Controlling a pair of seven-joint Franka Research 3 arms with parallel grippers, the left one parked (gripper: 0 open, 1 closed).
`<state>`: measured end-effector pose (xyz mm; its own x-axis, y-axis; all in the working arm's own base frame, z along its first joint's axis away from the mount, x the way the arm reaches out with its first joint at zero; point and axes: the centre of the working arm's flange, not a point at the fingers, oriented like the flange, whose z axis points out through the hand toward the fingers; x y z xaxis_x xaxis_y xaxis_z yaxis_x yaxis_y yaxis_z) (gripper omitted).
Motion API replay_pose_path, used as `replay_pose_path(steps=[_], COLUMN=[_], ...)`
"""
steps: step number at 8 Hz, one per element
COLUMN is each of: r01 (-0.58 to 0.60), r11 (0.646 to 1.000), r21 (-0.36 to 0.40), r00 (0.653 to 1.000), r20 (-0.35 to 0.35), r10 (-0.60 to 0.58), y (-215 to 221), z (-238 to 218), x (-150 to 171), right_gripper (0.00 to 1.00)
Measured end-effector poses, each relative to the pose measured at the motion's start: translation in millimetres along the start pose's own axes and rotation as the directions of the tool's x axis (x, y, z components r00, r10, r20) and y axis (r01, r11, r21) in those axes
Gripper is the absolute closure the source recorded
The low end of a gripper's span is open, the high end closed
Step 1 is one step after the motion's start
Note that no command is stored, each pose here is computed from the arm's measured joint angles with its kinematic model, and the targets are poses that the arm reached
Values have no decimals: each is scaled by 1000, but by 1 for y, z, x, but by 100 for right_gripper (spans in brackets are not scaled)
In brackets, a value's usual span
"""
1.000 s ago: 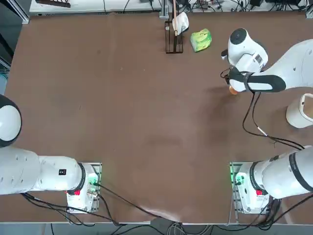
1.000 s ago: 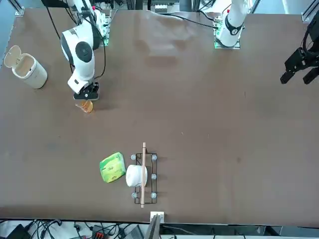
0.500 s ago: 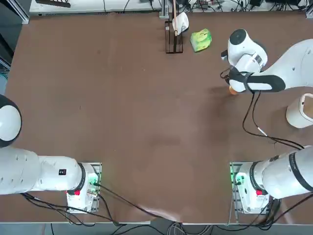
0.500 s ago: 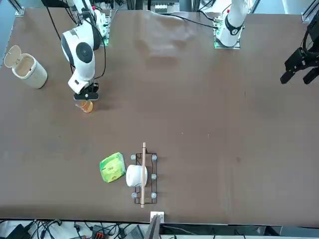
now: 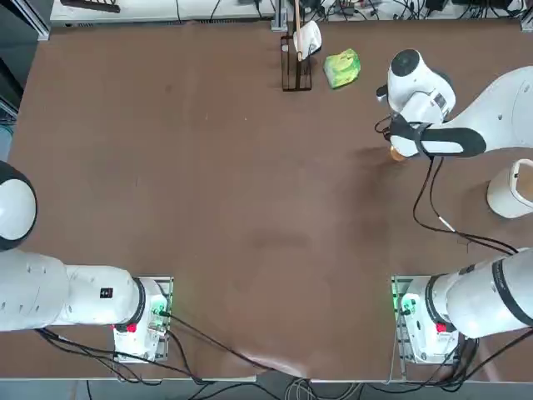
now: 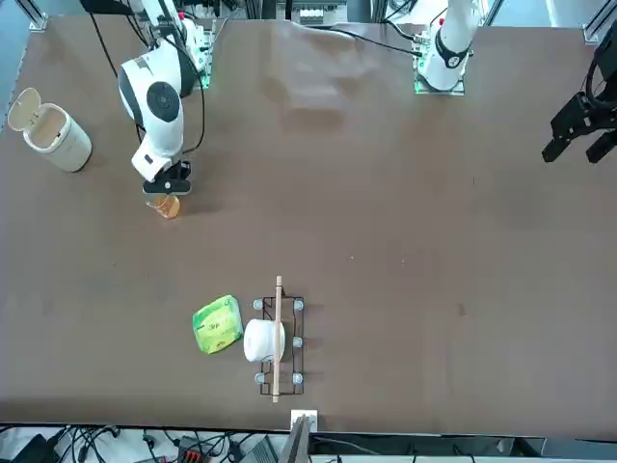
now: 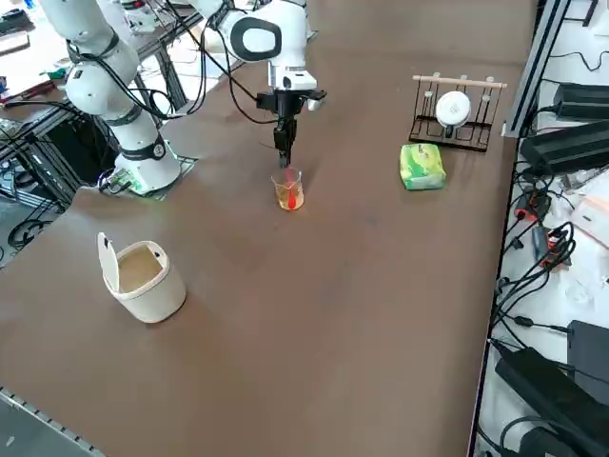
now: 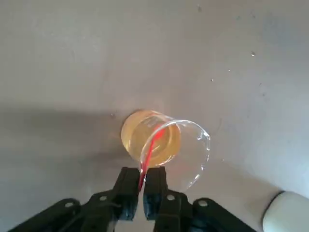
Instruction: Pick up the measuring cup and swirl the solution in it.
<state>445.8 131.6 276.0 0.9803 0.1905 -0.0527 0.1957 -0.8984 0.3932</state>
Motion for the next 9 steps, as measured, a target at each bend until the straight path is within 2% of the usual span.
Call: replay_pose_path(steps=[2,9], r01=[0,-9], r11=[1000,1000], r21=[0,20], r00=[1000,999], r20=[-7,-31], r10=[0,10], y=[1,25], z=[-2,-6], x=[2,9], right_gripper=[96,97])
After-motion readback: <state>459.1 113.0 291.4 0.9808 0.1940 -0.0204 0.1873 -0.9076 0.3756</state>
